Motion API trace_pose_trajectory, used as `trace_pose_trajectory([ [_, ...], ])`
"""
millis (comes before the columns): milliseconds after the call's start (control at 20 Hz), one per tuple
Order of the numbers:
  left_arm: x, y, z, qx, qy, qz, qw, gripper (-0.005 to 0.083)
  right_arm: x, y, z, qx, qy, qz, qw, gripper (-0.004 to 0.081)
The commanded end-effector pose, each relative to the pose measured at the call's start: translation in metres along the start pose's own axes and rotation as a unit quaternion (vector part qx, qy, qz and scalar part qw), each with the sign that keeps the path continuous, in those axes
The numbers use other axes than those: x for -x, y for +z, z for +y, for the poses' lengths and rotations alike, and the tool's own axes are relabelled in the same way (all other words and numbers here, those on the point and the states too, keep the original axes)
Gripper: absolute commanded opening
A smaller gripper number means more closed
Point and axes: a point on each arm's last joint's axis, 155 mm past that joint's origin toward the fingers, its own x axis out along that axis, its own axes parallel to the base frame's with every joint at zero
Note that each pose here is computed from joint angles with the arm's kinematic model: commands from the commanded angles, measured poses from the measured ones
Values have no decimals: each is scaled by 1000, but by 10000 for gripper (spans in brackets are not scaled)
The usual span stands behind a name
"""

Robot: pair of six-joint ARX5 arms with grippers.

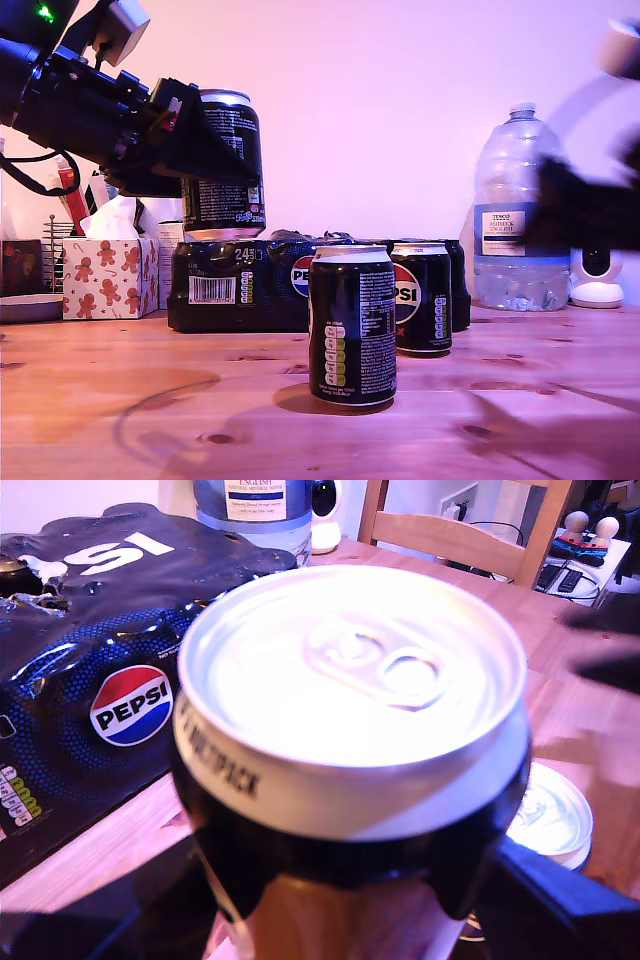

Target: Stack up the Pepsi cans on top of each other

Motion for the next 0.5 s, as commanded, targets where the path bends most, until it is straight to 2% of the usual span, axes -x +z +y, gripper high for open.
trace_pose_trajectory([
  [0,5,19,-4,-17,-2,-28,999,409,-12,-14,-1,3,-2,26,1000,655],
  [450,5,19,-3,-17,-1,-28,999,409,-67,-25,14,1,30,63,998,655],
])
